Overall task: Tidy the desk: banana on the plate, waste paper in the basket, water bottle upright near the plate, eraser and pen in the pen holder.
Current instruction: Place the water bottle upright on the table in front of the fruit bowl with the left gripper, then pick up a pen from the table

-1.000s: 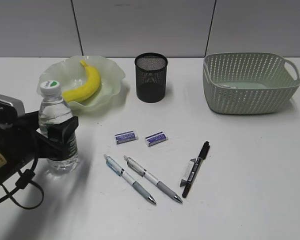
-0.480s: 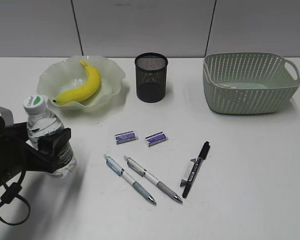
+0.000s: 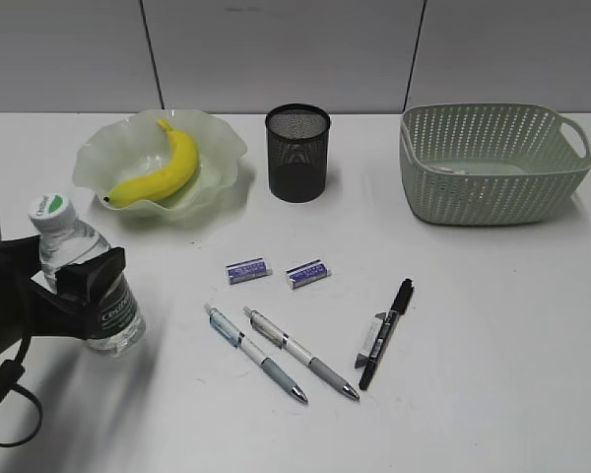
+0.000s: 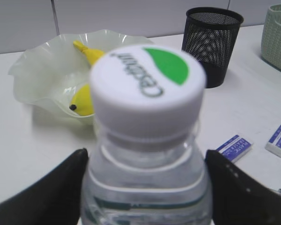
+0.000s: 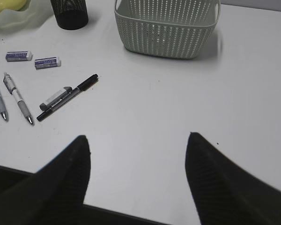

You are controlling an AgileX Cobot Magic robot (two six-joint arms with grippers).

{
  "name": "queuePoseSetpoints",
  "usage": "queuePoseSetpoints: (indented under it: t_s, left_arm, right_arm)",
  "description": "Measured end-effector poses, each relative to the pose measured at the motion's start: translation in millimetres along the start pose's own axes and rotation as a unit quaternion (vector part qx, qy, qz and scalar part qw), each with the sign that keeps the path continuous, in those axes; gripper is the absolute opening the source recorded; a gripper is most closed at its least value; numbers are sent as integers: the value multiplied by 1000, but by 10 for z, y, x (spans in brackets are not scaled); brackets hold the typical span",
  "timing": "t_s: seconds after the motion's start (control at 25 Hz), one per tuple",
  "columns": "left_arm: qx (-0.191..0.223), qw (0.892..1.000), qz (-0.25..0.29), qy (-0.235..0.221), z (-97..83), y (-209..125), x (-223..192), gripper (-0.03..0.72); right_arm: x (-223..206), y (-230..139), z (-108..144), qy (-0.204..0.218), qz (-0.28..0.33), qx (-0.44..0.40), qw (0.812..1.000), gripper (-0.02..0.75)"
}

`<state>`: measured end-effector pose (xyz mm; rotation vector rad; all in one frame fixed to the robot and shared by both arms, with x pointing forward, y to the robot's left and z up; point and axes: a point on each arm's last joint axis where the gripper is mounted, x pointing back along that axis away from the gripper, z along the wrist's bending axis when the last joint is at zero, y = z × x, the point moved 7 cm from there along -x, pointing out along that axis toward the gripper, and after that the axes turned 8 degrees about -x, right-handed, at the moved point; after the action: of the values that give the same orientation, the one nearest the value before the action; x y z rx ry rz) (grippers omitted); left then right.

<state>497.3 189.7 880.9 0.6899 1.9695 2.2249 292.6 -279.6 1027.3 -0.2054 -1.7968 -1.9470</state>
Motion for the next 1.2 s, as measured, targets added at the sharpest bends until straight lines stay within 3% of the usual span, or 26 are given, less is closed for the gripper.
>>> queuePoseSetpoints:
  t_s: [0.44,0.72,0.96,1.08,1.2]
  left_arm:
    - [-3,1000,-19,-8,-22,97,17,617]
    - [13,991,-129,16,82,674,235,615]
    - [51,968,-239,62,281,1213,627,602]
    - [89,972,-203,74,355,1216,725,595]
    - [88,988,-117,40,246,1230,733,592]
  right_arm:
    - [0,0,0,0,0,0,1000,503]
    - [0,0,0,0,0,0,1000,502]
    - [0,0,0,0,0,0,1000,502]
    - [0,0,0,0,0,0,1000,502]
    - [0,0,0,0,0,0,1000,502]
